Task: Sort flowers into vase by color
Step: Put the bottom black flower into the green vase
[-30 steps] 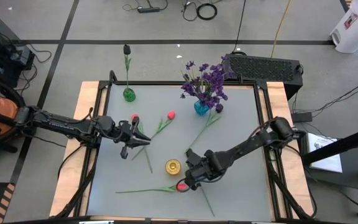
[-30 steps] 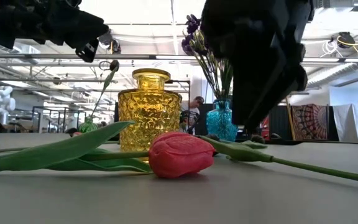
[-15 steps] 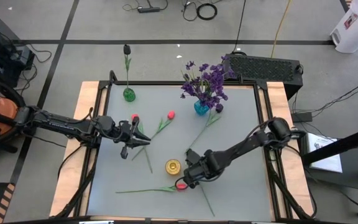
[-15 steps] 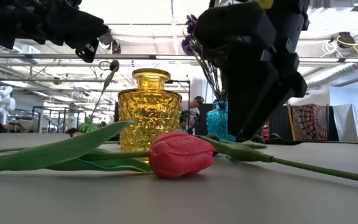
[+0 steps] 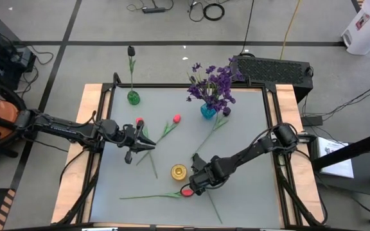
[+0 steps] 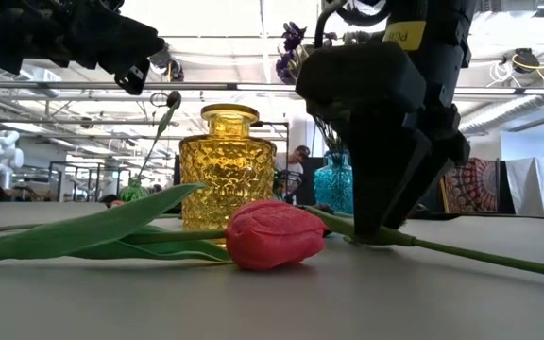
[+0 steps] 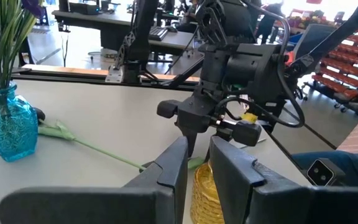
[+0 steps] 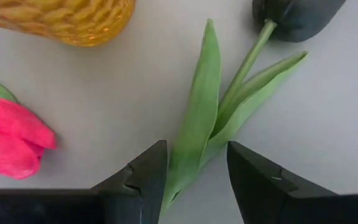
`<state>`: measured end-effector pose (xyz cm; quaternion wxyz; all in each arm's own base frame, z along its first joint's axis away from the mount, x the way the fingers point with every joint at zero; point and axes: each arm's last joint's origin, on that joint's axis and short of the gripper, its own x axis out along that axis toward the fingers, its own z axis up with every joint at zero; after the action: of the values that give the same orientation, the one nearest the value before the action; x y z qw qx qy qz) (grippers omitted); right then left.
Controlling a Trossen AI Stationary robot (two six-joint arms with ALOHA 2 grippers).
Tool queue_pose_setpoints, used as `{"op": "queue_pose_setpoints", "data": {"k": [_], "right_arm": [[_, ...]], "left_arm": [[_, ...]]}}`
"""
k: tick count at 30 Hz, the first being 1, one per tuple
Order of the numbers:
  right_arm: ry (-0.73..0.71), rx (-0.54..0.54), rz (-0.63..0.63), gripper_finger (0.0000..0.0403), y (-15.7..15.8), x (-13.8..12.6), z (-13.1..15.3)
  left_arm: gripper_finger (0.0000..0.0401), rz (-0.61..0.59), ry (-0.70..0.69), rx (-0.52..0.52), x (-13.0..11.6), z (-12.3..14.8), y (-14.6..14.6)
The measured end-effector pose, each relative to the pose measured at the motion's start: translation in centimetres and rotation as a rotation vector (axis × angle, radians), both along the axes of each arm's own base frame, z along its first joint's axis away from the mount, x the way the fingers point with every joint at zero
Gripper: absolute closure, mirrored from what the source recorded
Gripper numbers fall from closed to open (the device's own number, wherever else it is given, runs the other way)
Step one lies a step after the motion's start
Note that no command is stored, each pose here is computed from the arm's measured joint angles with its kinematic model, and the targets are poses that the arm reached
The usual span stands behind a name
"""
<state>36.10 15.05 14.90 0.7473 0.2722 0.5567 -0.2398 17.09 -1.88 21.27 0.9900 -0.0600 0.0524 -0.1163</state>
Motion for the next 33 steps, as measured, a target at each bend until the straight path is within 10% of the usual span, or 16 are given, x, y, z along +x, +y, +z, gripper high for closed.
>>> {"op": "queue_pose_setpoints", "data": {"k": [17,33], "right_arm": [[0.0,0.002,0.0,0.0392,0.0,0.0,0.0],[0.021,-0.025,0.054,0.0402,-0.3,-0.6,1.1]], "left_arm": [[0.0326,0.0,0.001,-0.002,0.0,0.0,0.0],[0.0326,0.001,0.001,-0.005,0.0,0.0,0.0]]}}
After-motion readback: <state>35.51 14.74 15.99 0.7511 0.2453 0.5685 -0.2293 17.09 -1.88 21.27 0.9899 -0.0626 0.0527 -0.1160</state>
